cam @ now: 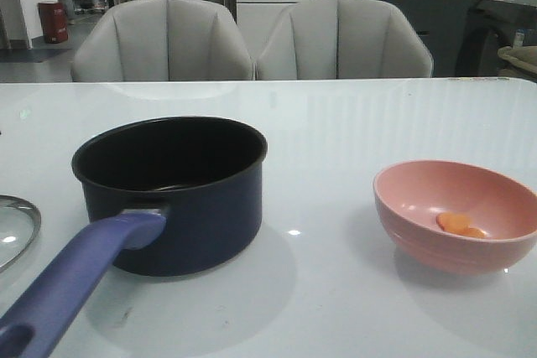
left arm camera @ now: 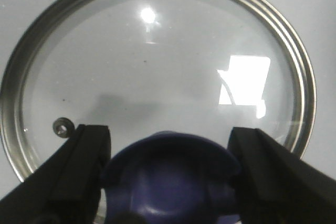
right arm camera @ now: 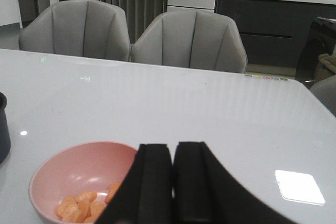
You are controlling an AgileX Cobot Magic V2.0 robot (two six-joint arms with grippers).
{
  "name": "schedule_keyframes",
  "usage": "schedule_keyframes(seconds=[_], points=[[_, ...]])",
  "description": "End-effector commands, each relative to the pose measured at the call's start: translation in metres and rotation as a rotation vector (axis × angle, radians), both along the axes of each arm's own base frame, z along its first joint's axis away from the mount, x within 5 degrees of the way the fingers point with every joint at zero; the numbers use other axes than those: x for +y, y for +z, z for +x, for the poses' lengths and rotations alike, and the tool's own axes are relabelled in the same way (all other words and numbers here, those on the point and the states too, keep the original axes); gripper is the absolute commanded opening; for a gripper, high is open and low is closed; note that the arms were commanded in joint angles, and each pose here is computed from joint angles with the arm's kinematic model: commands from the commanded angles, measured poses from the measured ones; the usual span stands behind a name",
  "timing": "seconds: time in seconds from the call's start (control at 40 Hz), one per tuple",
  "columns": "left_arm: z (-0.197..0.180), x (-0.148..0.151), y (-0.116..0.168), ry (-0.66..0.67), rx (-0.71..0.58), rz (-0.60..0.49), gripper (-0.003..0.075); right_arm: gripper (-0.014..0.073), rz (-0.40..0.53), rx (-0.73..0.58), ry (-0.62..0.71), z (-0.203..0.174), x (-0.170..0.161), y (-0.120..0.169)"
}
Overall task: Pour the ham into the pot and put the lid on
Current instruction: 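Move the lid beside the pot and set it on the table with the left gripper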
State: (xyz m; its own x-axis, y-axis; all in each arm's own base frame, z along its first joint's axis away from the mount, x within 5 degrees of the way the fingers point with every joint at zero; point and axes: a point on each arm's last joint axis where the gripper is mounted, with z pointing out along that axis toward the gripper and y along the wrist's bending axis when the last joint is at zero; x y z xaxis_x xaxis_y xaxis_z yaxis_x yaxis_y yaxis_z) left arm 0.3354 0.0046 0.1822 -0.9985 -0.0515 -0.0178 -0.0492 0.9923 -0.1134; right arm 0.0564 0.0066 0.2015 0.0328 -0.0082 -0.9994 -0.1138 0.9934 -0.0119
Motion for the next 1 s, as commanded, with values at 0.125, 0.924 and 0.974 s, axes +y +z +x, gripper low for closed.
schedule_keyframes(seconds=[0.125,0.924,0.974], points=[[-0.003,0.001,0.040,-0.008,-0.141,0.024,0.0459,0.0149,-0.007,-0.094,-0.003,-0.002,0.000,0.005],[-0.014,0.002,0.029,-0.014,-0.175,0.032,0.0468,0.0149,-0.007,-0.094,-0.003,-0.002,0.000,0.005],[-0.014,0.002,0.026,-0.019,-0.169,0.033,0.0494,0.0149,-0.007,-0.094,-0.003,-0.002,0.000,0.005]])
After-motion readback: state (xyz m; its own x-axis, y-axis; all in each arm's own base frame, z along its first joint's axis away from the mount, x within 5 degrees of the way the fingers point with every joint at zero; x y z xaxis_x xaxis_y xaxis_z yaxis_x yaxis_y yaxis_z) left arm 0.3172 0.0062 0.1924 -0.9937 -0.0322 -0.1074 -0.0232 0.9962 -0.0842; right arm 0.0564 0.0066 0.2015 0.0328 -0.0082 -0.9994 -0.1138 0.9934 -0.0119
